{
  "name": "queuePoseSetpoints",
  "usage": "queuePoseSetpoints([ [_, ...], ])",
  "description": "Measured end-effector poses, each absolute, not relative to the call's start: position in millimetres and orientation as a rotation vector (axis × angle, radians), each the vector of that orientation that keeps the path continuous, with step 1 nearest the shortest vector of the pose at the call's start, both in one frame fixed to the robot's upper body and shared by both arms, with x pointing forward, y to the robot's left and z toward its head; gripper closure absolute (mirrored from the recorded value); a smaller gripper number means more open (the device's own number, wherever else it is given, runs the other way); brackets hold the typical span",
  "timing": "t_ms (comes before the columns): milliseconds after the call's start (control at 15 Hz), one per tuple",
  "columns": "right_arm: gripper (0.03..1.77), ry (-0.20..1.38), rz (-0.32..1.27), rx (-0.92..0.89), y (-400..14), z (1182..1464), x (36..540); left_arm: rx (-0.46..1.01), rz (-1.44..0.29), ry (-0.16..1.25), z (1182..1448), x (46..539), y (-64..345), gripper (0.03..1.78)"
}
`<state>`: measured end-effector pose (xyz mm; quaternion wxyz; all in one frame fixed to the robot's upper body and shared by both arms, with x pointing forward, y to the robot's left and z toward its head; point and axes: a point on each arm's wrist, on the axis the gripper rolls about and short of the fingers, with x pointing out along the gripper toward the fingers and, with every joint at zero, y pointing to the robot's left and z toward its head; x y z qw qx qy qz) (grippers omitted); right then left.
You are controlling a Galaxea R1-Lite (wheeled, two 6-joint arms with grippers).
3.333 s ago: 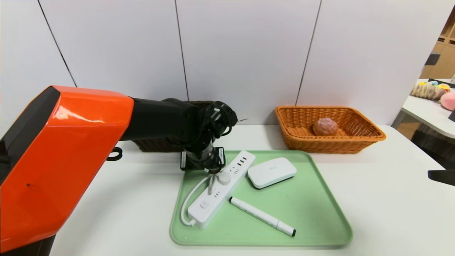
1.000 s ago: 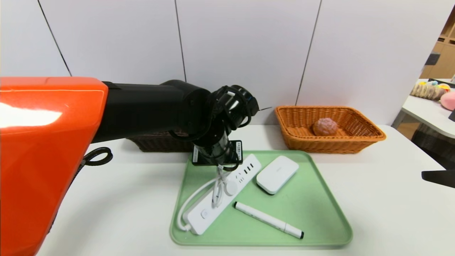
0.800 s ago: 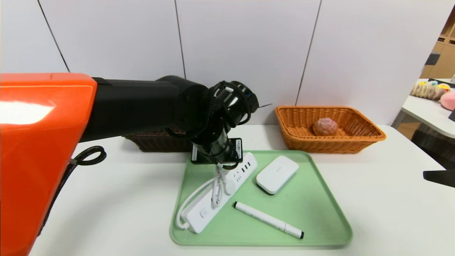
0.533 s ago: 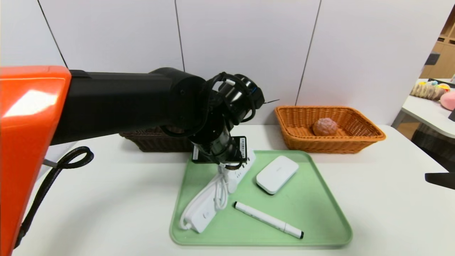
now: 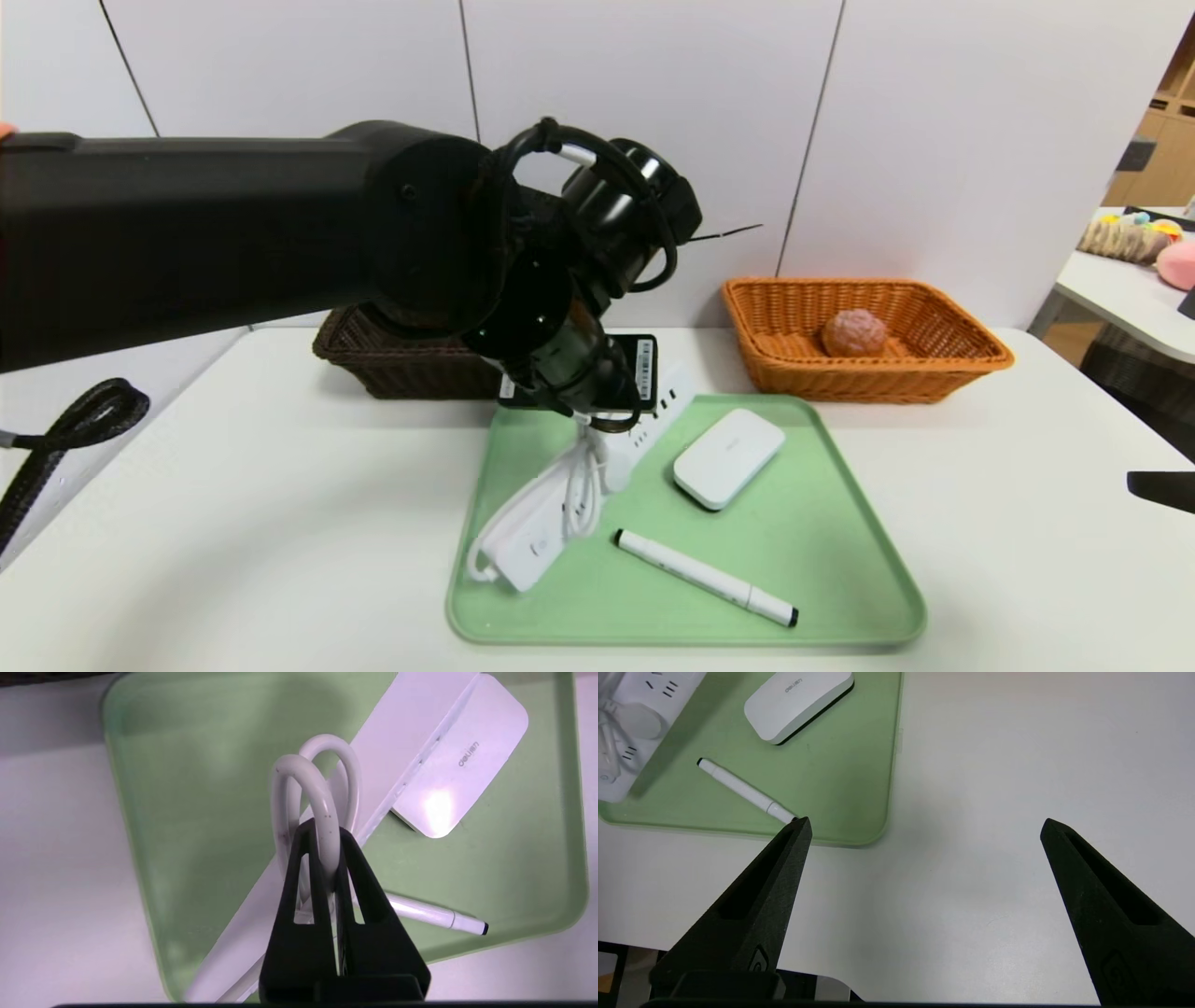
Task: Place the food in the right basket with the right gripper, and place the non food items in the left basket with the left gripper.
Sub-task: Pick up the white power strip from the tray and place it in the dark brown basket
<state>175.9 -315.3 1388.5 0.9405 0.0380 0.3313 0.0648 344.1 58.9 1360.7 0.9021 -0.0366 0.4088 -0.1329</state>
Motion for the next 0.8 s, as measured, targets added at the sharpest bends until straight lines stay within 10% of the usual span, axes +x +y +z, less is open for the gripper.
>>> queuePoseSetpoints([
  [800, 0.1, 0.679, 0.132, 0.077, -317, 1383, 169, 0.017, -0.383, 0.654, 1418, 321, 84, 1.71],
])
